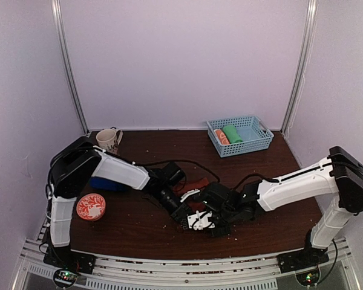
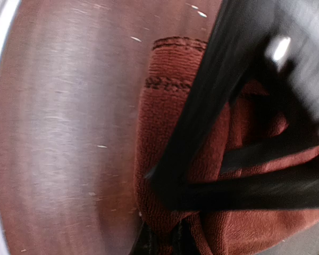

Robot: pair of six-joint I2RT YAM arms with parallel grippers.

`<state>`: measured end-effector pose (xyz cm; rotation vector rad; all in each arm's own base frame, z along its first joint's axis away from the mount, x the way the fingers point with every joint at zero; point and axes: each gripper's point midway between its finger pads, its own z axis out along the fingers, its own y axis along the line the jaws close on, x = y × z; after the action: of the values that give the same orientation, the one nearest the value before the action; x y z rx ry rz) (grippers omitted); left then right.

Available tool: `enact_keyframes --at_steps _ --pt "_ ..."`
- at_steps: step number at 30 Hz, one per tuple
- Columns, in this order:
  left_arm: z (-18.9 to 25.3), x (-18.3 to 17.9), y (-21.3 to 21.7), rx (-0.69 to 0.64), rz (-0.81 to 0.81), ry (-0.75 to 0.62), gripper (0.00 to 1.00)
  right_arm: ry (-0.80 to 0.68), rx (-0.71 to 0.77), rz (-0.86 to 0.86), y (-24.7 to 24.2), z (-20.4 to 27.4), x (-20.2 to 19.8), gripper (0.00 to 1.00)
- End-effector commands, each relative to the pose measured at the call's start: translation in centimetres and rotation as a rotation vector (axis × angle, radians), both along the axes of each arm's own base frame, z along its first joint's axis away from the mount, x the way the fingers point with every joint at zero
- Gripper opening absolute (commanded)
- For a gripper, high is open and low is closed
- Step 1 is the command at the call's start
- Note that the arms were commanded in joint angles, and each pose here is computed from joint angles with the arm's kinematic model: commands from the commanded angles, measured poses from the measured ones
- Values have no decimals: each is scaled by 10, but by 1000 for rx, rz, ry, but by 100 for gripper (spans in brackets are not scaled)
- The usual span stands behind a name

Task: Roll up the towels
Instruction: Roll the towel at the center of the board.

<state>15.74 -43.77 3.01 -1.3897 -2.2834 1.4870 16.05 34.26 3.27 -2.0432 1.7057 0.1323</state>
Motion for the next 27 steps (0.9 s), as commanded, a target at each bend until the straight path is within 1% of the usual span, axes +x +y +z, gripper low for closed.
enact_keyframes --at_steps 1,3,5,7,9,11,12,13,15,16,18,22,27 --pt "29 41 24 50 201 -330 39 314 -42 54 -12 -1 -48 0" --pt "51 59 38 37 307 -440 41 447 -17 52 -10 8 -60 0" --pt "74 69 51 -3 401 -534 42 555 -16 36 -11 10 -64 0" --pt "93 70 65 -57 474 -603 44 649 -14 8 -11 9 -59 0" --pt "110 62 75 -126 495 -691 44 748 -5 -28 -6 9 -48 0" --pt "121 43 79 -165 448 -855 44 850 -29 -66 -4 4 -35 0" --pt "123 26 74 -173 399 -929 44 927 -67 -107 -8 -6 -30 0" --pt "122 15 71 -166 335 -1010 44 968 -78 -134 -6 -8 -23 0" --pt "117 -5 62 -141 233 -1124 43 1040 -104 -181 -2 -15 -13 0" --pt "114 -15 56 -134 178 -1159 42 1073 -115 -197 0 -17 -11 0" --pt "104 -27 45 -120 81 -1190 41 1113 -124 -213 4 -19 -7 0" --pt "61 -31 30 -11 -84 -1187 40 1127 -156 -228 3 -25 -7 0" --pt "36 -24 18 53 -168 -1253 40 1132 -174 -232 -3 -28 -10 0"
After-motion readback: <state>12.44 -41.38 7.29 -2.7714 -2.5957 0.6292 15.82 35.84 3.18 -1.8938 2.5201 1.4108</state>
